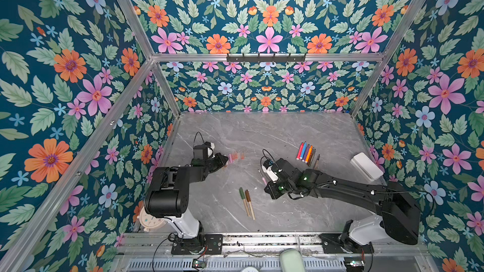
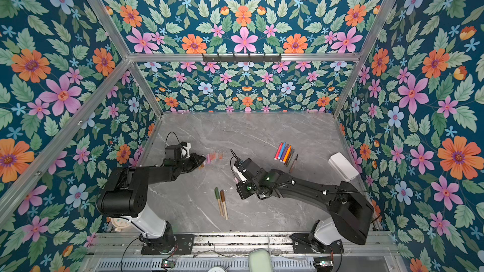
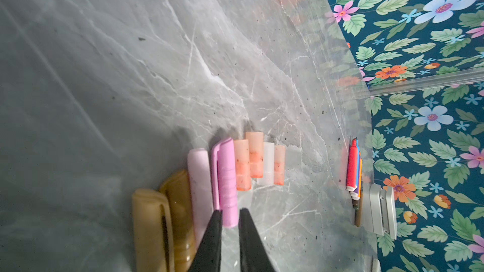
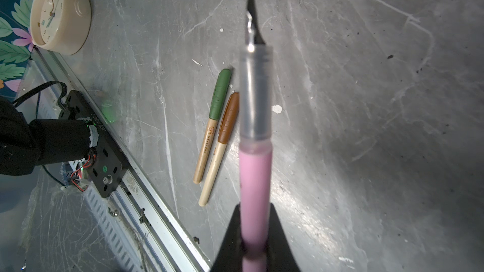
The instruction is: Open the pen caps
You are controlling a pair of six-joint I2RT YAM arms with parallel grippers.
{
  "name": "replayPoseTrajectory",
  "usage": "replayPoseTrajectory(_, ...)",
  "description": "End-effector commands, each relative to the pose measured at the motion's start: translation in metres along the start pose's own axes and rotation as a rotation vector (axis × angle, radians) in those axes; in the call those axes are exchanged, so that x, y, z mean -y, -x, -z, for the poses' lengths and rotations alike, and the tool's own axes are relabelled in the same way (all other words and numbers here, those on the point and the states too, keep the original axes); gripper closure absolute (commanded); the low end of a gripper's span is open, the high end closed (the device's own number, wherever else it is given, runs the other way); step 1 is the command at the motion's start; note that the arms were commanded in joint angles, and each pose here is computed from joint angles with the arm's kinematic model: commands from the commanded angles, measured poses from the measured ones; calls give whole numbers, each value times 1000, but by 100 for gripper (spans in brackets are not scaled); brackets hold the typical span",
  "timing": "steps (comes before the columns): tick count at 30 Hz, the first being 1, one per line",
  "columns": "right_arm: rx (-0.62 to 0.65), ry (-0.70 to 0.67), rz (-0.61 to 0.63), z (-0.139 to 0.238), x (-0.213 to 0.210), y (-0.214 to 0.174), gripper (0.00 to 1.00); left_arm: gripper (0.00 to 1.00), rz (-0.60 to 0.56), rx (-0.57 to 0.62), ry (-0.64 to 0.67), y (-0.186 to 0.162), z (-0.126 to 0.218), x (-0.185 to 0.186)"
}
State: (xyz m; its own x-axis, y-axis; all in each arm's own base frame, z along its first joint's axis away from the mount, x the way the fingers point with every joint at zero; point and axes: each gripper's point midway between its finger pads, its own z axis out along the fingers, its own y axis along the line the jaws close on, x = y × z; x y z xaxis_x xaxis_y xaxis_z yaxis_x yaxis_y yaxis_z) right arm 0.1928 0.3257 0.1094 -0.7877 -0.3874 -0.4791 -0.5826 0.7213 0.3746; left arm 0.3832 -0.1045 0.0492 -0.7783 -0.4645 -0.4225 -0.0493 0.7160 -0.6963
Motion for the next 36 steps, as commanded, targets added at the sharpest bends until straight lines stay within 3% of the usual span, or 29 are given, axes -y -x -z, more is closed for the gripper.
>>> replayPoseTrajectory(1, -1, 1, 12, -1, -1, 0, 100, 83, -31, 18, 34, 6, 3, -2)
replayPoseTrajectory(12, 0, 3, 6, -2, 0, -2, 100, 83, -48, 5, 82, 8, 2, -7)
replayPoseTrajectory(36, -3, -3, 3, -3, 4, -7, 100, 83, -53, -26, 60, 4, -14, 3)
